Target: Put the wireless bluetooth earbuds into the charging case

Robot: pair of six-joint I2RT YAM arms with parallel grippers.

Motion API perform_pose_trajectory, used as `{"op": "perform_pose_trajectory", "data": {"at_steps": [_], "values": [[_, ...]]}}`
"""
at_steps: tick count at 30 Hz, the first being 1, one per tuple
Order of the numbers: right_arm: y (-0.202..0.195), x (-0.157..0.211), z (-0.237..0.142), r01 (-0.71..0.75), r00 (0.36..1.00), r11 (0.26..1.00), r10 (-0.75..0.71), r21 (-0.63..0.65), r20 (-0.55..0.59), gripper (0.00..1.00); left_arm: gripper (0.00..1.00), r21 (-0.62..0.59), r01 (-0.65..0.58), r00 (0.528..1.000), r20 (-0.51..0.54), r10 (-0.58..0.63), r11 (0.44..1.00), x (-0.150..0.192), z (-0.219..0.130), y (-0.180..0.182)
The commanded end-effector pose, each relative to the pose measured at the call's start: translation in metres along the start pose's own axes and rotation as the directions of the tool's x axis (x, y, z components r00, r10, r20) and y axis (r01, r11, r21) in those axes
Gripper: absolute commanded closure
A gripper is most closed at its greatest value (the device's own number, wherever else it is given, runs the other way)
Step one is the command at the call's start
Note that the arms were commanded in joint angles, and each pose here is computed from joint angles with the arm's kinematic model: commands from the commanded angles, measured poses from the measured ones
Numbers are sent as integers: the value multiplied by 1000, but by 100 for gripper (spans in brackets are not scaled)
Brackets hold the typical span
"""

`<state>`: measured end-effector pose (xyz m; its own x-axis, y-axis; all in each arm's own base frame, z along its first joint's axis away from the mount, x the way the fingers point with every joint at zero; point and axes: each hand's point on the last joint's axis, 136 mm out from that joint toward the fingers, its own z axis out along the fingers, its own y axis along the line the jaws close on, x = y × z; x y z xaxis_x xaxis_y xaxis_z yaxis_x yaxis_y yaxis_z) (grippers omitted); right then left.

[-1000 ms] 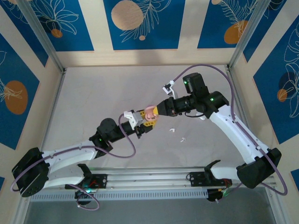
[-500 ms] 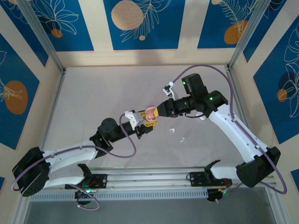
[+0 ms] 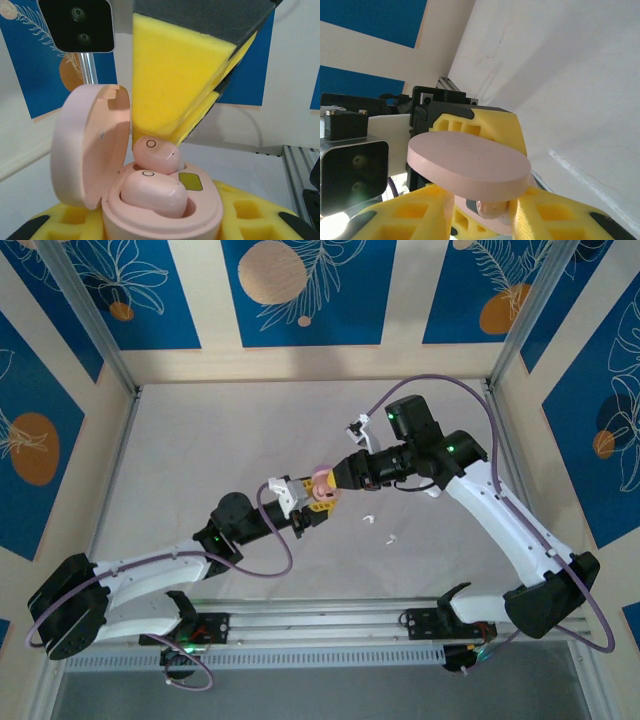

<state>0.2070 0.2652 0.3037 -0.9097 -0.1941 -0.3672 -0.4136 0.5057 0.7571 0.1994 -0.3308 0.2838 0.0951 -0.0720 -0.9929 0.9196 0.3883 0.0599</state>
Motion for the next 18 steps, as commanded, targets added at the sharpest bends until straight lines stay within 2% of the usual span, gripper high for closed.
{"op": "perform_pose_trajectory", "data": {"at_steps": [1,10,18], "values": [[-4,4,-4,0,1000,999,1,53,-10,63,68,5,-34,991,129,33,999,-43,0,0],[0,0,-14,18,999,997,-20,69,31,59,68,1,-37,992,123,37,999,-41,0,1],[21,-29,-42,32,974,999,-33,9,226,53,68,2,-48,996,79,48,999,-30,1,1]]}}
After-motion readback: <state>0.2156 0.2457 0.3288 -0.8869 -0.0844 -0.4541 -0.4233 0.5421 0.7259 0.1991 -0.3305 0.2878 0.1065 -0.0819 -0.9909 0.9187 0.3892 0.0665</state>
